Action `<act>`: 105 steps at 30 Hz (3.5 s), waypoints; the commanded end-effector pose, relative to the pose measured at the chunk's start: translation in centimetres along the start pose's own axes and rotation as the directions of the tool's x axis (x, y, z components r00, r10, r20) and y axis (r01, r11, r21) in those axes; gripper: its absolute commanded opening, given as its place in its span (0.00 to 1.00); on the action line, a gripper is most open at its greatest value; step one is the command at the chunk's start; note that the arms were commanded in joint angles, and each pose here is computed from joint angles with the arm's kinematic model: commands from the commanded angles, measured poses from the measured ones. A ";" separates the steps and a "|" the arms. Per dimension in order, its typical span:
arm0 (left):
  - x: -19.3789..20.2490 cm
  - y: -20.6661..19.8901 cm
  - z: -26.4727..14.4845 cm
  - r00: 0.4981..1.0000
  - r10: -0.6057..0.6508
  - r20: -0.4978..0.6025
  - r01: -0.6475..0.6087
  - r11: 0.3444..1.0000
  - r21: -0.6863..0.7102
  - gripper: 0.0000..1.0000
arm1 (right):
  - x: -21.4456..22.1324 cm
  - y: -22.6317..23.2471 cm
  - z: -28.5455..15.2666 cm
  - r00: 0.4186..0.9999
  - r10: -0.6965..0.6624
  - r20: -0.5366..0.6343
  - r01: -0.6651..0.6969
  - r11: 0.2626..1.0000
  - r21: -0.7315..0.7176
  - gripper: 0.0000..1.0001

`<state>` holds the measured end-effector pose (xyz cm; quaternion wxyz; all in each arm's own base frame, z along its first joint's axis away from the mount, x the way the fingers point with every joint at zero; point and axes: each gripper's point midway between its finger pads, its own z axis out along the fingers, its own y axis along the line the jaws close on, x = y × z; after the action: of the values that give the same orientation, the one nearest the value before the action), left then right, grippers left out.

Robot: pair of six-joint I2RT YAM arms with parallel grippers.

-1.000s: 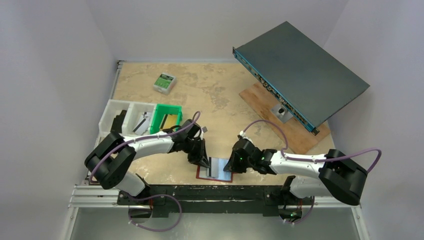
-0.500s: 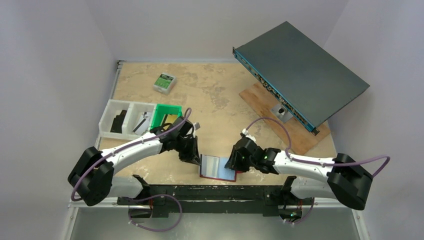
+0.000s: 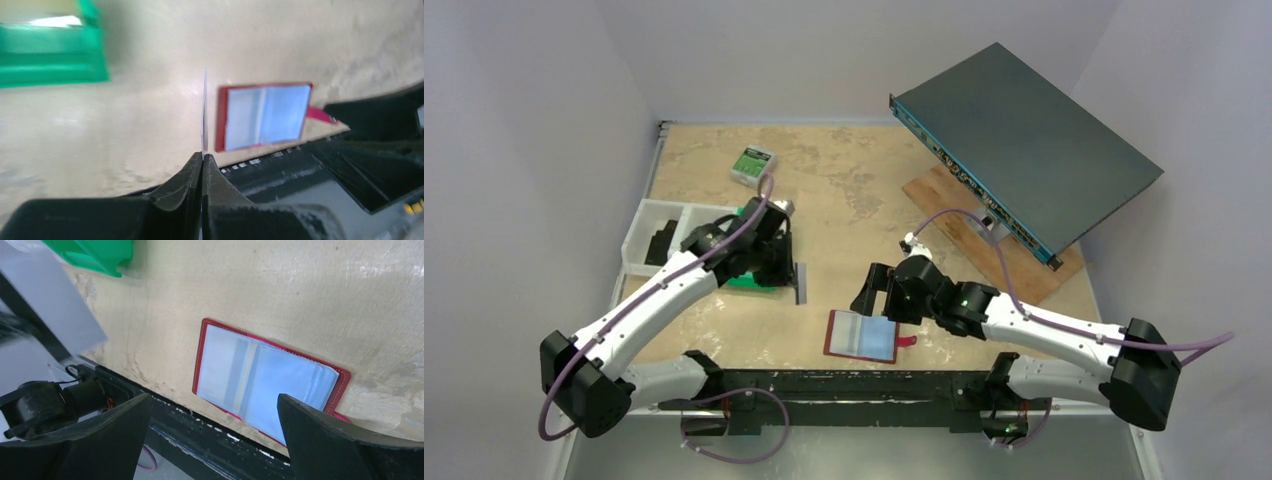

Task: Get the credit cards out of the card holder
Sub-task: Place the credit card in the storage box, then remove the credit card from the card holder.

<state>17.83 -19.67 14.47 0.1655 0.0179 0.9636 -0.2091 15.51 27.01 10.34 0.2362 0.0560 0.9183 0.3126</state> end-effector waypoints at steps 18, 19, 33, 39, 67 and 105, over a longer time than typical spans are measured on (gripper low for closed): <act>-15.3 18.9 -9.3 0.983 0.036 0.180 0.139 0.492 -0.859 0.00 | -1.8 1.6 -0.3 0.986 -0.166 0.030 0.166 0.986 -0.004 0.99; -15.7 19.2 -8.7 0.984 0.026 0.177 0.141 0.497 -0.856 0.00 | -1.7 1.3 -0.3 0.986 -0.166 0.028 0.166 0.986 0.000 0.99; -16.9 24.0 -3.3 0.990 -0.130 0.051 0.111 0.515 -0.850 0.06 | -1.6 0.1 -1.1 0.989 -0.144 0.044 0.143 0.990 0.019 0.99; -17.0 23.7 -4.1 0.988 -0.139 0.072 0.136 0.544 -0.828 0.43 | -1.5 -0.1 -1.0 0.990 -0.134 0.046 0.133 0.991 0.023 0.99; -11.5 8.5 -8.8 0.974 0.029 0.223 0.057 0.927 -0.370 0.77 | -1.8 -2.1 -0.1 0.994 -0.084 0.074 0.074 0.989 0.130 0.99; -0.4 5.6 -1.3 0.999 0.017 0.034 -0.012 0.989 -0.147 0.77 | 3.1 4.6 5.1 0.982 -0.187 -0.034 0.190 0.968 0.165 0.69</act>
<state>17.99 -14.02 13.21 0.1694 0.0201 0.9766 -0.1308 14.24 32.50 6.71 0.2307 -0.0080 0.9538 0.1921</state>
